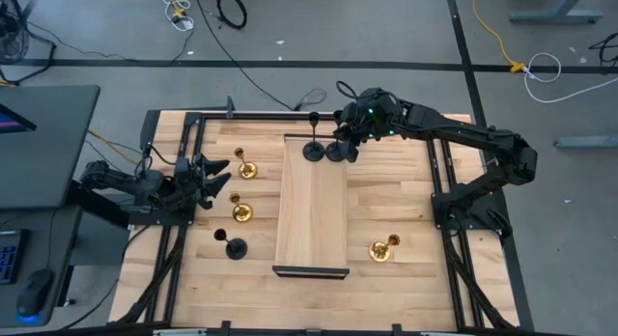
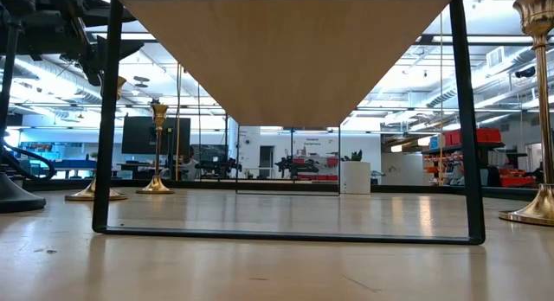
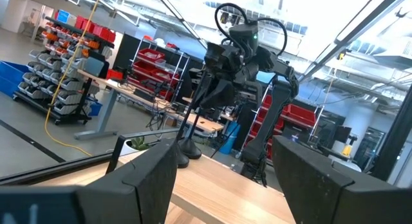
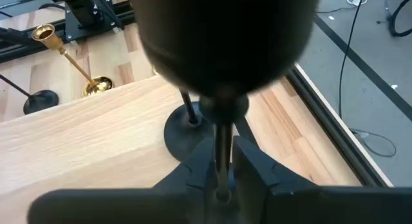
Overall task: Pick & Place candle stick holders
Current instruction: Align the middle right black candle holder with the black candle holder on the shelf, then put the top left golden candle holder on the shelf
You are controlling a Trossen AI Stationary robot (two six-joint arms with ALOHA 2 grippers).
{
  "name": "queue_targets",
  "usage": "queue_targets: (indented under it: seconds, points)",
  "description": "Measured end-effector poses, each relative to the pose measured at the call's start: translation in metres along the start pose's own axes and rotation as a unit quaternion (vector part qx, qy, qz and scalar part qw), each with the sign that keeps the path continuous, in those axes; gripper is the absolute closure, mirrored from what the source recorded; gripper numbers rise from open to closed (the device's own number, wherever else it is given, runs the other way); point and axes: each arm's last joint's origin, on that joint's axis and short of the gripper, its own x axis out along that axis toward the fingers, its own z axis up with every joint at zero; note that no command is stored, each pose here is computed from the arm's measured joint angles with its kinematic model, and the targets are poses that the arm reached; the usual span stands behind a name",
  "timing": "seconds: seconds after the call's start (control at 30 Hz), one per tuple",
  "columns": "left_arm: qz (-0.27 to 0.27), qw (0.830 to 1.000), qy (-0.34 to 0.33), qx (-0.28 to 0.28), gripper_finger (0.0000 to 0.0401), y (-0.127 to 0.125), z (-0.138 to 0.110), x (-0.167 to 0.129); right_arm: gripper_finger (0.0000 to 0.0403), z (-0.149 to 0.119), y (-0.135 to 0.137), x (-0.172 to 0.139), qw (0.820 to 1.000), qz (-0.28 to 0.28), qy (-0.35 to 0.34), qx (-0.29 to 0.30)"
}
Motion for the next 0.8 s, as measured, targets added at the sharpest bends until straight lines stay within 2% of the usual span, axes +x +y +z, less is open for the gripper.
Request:
queue_targets:
  seconds: [0.23,0.4,0.6,0.8]
  points:
    - [0.000,1.000,0.000,0.000,0.0149,0.000,0.000,0.000,0.0299,-0.001,0.000,-0.002,1.000,0.000,0.004,-0.001]
    - [0.000,1.000,0.000,0.000,0.0149,0.000,0.000,0.000,0.0272,-0.002,0.002,-0.017,1.000,0.000,0.008,-0.016]
    - [0.000,1.000,0.000,0.000,0.0149,0.000,0.000,0.000,0.0260,-0.002,0.005,-0.040,1.000,0.000,-0.008,-0.015]
    - [0.001,1.000,0.002,0.002,0.0149,0.000,-0.001,0.000,0.0260,-0.014,0.010,-0.068,1.000,0.004,0.027,0.002]
